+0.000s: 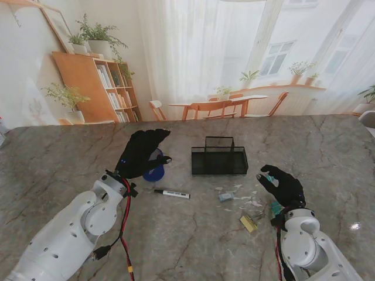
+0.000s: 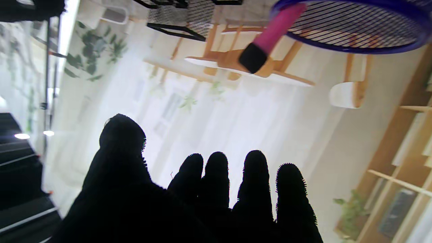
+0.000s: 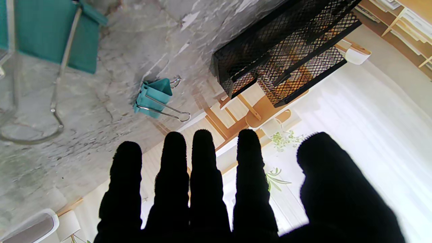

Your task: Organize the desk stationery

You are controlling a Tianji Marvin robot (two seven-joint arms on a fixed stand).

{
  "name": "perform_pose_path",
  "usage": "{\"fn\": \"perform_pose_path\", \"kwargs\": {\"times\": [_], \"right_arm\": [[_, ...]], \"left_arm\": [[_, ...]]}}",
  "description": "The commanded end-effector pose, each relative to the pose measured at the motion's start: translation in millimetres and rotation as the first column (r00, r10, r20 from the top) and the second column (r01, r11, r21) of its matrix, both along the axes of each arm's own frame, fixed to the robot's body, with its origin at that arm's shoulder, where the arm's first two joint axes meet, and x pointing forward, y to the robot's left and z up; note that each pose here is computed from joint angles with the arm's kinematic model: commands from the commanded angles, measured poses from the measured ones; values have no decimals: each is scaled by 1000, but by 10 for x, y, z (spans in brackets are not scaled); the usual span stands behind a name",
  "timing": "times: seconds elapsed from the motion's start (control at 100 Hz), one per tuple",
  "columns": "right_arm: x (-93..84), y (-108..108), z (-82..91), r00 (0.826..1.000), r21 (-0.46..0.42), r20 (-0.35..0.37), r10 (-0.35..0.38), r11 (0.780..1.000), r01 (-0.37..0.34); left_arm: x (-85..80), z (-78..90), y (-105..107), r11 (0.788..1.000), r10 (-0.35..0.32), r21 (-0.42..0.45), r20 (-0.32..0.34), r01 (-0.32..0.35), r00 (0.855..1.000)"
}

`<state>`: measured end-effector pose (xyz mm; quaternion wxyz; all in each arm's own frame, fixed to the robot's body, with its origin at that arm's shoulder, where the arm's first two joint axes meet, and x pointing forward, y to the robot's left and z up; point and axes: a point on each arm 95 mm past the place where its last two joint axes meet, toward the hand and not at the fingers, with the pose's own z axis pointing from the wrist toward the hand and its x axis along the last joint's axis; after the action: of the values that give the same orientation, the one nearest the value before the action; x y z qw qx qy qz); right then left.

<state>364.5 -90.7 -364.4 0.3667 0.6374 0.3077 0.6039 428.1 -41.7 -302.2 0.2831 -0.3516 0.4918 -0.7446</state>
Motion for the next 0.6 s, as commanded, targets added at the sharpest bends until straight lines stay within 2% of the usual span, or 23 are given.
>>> {"fn": "perform_pose_path", "kwargs": {"times": [0.0,0.14,0.28,0.45,0.59], "right_arm": [[1,17,-17,1000,13,-7,11,1000,-11],[7,29,-9,1000,31,2,18,999,-18],[12,42,-3,1000,49,12,23,999,-24],[14,52,5,999,69,26,23,997,-25],[8,57,15,999,82,37,20,996,-23]], "left_arm": [[-98,-24,-62,999,-40,14,1,40,999],[-246,-31,-164,988,-118,101,33,114,992],[-347,-66,-242,964,-194,195,48,181,980],[-383,-95,-332,906,-281,343,57,246,958],[-365,-159,-378,864,-315,426,39,270,948]]}}
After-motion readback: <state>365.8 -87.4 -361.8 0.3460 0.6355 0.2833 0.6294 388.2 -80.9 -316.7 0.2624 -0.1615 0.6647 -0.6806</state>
